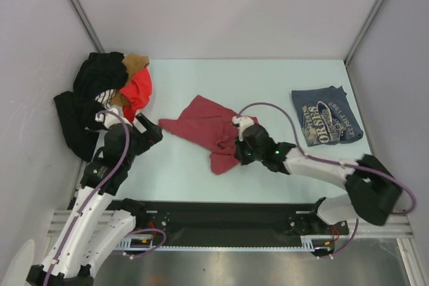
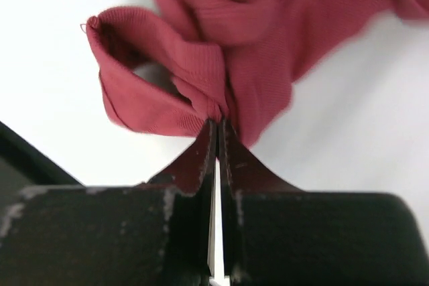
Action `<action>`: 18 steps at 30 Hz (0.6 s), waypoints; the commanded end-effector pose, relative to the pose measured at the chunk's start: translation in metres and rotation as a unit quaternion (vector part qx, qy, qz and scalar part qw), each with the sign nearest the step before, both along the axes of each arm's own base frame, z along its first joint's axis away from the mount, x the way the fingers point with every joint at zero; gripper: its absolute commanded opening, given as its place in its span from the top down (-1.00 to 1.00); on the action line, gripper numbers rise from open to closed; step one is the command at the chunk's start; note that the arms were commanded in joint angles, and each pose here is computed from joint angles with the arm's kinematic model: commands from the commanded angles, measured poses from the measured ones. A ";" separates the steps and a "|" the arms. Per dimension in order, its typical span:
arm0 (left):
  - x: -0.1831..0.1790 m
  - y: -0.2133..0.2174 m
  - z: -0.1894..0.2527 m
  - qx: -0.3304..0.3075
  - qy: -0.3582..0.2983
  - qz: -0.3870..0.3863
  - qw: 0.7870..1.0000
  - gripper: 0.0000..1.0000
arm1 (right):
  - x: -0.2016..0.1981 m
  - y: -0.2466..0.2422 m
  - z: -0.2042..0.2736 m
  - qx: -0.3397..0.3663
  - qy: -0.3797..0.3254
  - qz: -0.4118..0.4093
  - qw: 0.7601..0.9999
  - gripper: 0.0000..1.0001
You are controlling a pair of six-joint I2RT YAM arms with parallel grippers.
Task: Fold and stack the tank tops
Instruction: Flatten the tank top out
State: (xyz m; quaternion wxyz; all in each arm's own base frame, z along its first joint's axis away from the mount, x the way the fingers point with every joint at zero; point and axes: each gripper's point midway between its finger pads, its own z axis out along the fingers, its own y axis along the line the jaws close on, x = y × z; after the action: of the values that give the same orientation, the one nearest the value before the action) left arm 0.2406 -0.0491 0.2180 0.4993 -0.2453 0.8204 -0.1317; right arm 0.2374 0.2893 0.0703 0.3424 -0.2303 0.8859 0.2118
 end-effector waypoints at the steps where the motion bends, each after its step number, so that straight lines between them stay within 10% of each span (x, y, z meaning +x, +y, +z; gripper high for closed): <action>1: 0.010 -0.026 -0.011 -0.050 -0.006 -0.043 0.998 -0.97 | 0.004 -0.072 0.006 -0.016 0.002 -0.128 0.992 1.00; 7: 0.016 -0.042 -0.047 -0.064 0.025 -0.064 0.996 -0.93 | 0.015 -0.182 -0.006 0.025 0.071 -0.344 0.936 0.83; 11: 0.019 -0.059 -0.061 -0.052 0.040 -0.100 0.993 -0.96 | 0.021 -0.175 0.011 0.063 0.058 -0.328 0.941 0.12; 18: 0.021 -0.090 -0.089 -0.042 0.089 -0.143 0.985 -0.97 | 0.025 -0.126 0.041 0.075 0.016 -0.214 0.974 0.07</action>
State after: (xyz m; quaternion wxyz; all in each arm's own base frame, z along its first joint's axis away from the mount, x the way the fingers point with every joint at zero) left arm 0.2541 -0.1217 0.1197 0.3797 -0.1735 0.8897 -0.1848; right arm 0.2499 0.1369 0.0796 0.3500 0.0426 0.9209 0.1663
